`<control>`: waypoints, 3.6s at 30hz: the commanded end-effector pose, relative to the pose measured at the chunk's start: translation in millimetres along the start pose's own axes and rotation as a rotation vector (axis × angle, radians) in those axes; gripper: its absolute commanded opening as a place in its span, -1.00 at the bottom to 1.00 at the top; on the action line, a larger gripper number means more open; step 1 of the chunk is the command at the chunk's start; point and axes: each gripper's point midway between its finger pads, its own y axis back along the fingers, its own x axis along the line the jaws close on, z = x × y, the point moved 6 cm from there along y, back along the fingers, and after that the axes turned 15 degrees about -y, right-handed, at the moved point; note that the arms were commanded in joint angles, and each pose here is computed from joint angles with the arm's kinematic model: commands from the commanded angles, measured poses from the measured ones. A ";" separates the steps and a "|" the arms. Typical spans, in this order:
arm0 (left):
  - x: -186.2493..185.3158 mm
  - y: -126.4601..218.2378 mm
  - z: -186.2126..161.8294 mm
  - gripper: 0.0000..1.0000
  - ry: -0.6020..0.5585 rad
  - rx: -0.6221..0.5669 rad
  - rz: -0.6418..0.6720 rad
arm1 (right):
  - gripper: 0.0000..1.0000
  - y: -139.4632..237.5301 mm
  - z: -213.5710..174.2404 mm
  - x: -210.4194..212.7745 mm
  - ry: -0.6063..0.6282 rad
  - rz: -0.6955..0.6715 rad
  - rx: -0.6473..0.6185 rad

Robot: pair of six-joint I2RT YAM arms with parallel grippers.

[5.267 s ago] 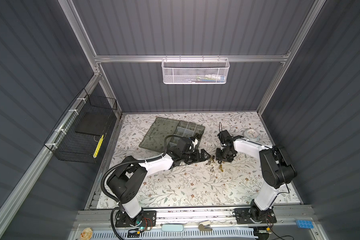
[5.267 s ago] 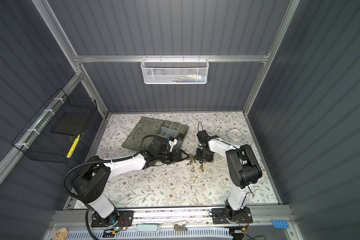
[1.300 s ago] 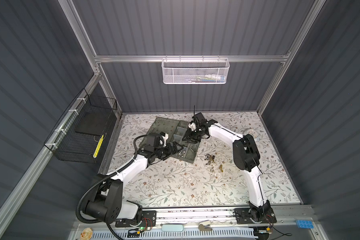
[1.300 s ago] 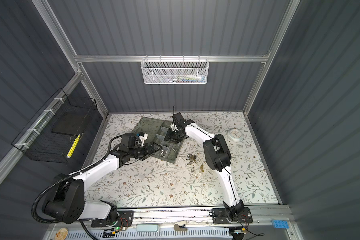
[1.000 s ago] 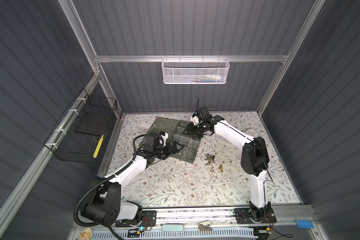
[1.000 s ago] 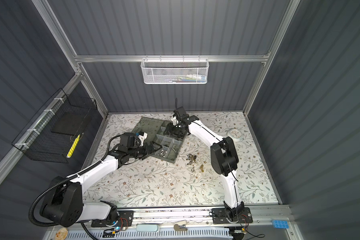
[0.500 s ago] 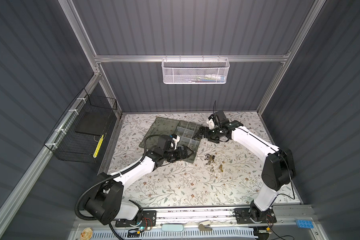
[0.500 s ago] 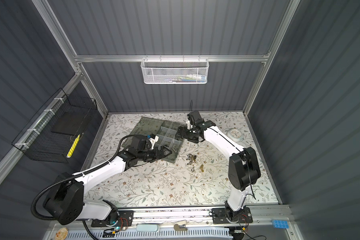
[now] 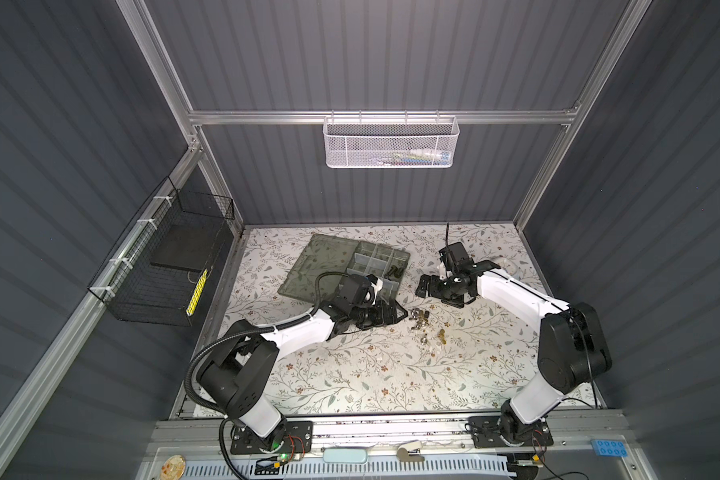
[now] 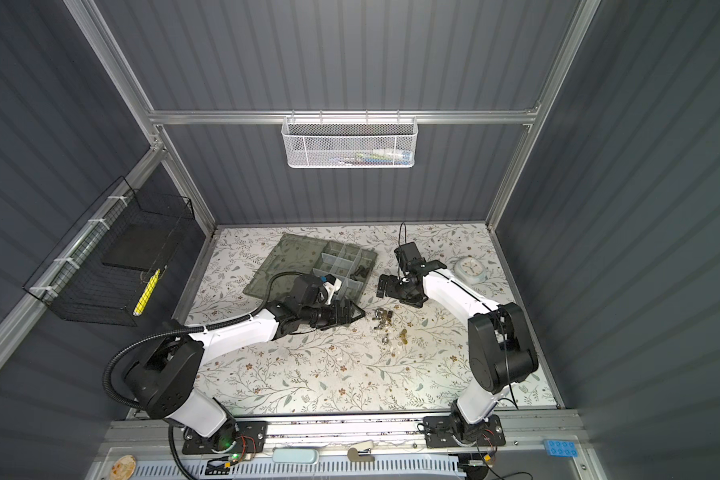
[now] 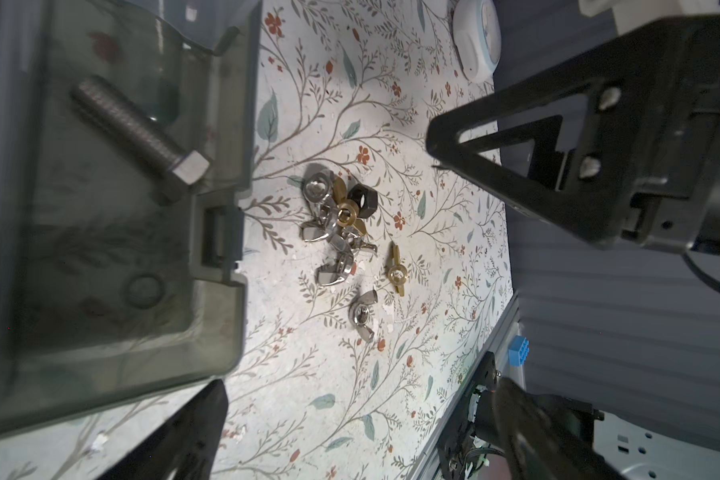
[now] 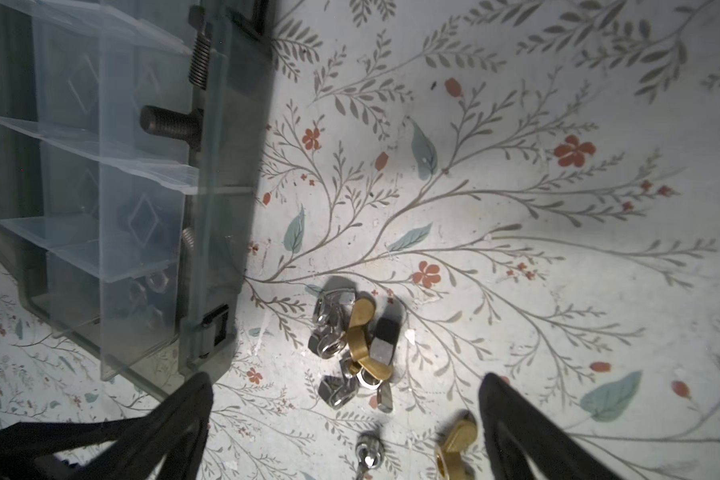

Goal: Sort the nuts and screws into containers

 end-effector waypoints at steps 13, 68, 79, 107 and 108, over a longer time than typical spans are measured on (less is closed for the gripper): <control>-17.4 -20.3 12.0 1.00 -0.011 -0.041 -0.042 | 0.20 -52.4 -10.8 -26.7 -0.045 -0.095 0.069; -23.8 -4.6 15.8 0.99 -0.054 -0.044 0.019 | -0.73 -12.0 -8.5 5.6 -0.050 0.101 0.066; -6.9 27.7 23.0 0.99 -0.016 -0.094 0.039 | -0.72 1.7 1.0 43.7 -0.077 0.294 0.116; 46.6 82.3 19.5 0.99 0.118 -0.170 0.058 | -0.65 -50.3 12.9 152.6 -0.099 0.525 0.251; 47.9 83.2 19.6 0.99 0.122 -0.171 0.057 | -0.65 -53.7 12.6 154.6 -0.098 0.524 0.255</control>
